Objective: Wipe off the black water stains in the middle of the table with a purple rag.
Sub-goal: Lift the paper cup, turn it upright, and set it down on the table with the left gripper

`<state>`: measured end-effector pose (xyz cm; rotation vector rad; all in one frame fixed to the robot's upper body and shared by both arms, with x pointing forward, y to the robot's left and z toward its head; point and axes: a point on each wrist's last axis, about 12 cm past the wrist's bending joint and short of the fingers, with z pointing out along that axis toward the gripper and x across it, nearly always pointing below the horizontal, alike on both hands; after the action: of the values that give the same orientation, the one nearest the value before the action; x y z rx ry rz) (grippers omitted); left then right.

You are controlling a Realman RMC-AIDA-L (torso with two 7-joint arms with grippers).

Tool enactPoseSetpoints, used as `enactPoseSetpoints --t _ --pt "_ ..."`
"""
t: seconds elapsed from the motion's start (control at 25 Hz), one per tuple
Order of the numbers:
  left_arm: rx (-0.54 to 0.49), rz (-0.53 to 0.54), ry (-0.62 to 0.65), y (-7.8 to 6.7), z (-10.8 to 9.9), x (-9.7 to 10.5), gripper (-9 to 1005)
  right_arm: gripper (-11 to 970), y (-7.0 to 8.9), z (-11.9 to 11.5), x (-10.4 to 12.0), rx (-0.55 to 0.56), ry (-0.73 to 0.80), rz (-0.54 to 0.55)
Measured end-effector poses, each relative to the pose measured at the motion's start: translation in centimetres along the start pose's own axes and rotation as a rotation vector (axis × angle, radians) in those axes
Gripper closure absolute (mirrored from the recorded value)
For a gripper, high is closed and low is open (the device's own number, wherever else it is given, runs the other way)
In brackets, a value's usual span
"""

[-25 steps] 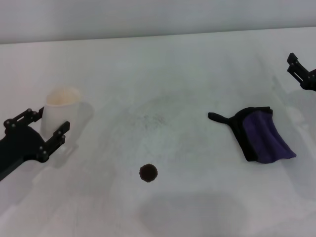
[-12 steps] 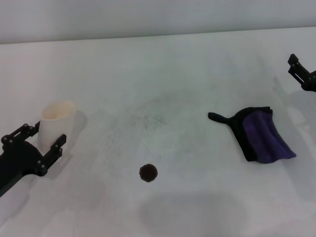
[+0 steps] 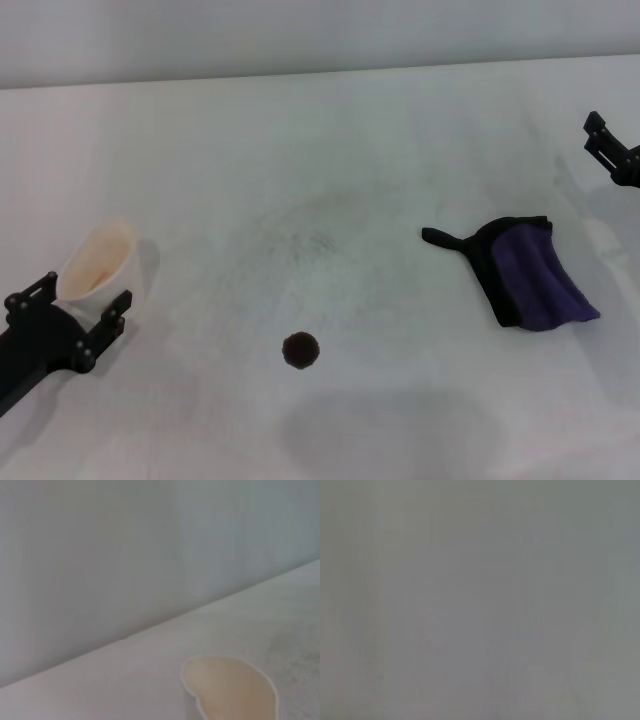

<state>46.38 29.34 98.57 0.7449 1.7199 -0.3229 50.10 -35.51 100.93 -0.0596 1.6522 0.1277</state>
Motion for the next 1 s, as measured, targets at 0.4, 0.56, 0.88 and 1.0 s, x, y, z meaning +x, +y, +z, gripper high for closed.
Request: enactPoseSetpoints --t 0.4,0.56,0.88,1.0 --pt "-0.007 0.007 0.007 -0.41 -0.32 0.43 407 90 0.05 0.18 -0.08 -0.002 -0.001 0.000" --pt "-0.013 0.007 0.005 -0.40 -0.33 0.44 372 90 0.08 0.23 -0.11 -0.003 -0.002 -0.001" --pt "-0.014 0.016 0.014 -0.42 -0.26 0.55 218 90 0.05 0.15 -0.08 -0.003 -0.002 -0.001" --pt "-0.014 0.019 0.019 -0.58 -0.40 0.74 160 91 0.07 0.17 -0.09 -0.003 -0.003 -0.001"
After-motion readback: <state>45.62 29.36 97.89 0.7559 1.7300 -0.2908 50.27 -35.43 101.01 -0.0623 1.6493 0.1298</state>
